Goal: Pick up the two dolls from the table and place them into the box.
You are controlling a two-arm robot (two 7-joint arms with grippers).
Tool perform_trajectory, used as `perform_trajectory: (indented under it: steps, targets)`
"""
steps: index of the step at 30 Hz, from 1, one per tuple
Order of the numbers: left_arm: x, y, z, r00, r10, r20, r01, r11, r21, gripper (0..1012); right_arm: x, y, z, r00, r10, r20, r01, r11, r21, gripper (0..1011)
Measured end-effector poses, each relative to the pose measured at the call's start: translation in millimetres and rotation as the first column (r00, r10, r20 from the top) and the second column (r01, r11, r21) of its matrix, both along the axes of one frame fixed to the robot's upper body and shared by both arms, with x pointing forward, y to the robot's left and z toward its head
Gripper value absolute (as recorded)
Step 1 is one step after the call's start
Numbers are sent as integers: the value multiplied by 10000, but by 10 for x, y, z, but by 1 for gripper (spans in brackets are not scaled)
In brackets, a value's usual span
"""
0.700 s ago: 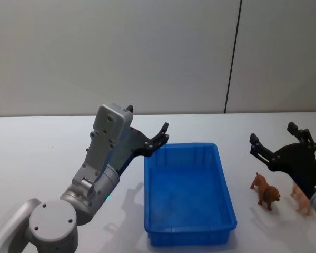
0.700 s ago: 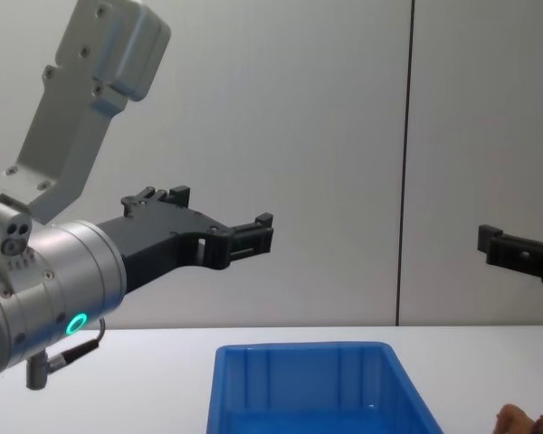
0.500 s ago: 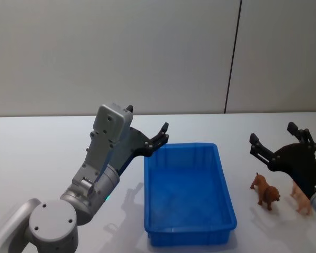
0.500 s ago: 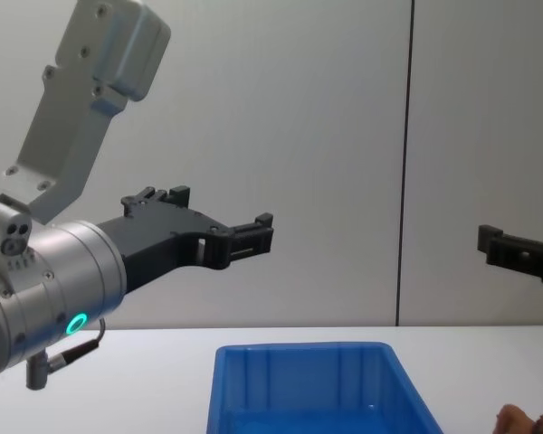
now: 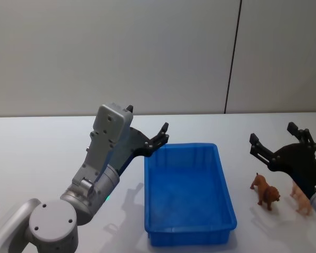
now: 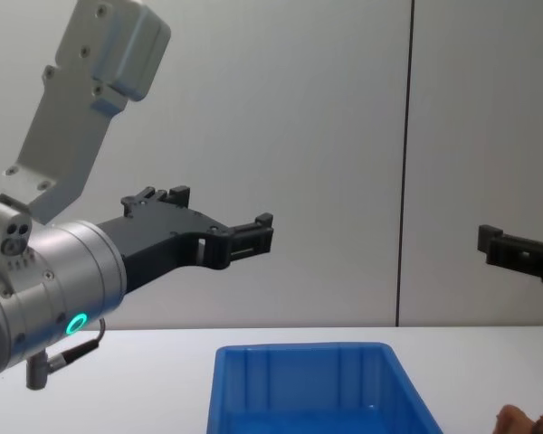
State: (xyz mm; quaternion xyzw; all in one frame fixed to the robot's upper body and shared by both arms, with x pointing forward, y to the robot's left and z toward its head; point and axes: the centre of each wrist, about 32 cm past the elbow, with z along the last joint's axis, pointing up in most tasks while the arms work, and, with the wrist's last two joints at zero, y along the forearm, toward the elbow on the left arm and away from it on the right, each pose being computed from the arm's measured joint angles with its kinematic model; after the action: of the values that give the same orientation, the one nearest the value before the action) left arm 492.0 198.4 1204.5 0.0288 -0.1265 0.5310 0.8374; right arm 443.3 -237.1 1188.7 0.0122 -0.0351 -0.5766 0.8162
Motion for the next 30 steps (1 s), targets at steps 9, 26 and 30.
perform_trajectory:
  steps: [9, 26, 30]
  targets:
    - [0, 0, 0, 10000, 0, 0, 0, 10000, 0, 1000, 0, 0, 0, 10000, 0, 0, 0, 10000, 0, 1001]
    - [0, 0, 0, 10000, 1, 0, -1, 10000, 0, 1000, 0, 0, 0, 10000, 0, 0, 0, 10000, 0, 1001]
    - [0, 0, 0, 10000, 0, -1, 0, 10000, 0, 1000, 0, 0, 0, 10000, 0, -1, 0, 10000, 0, 1001]
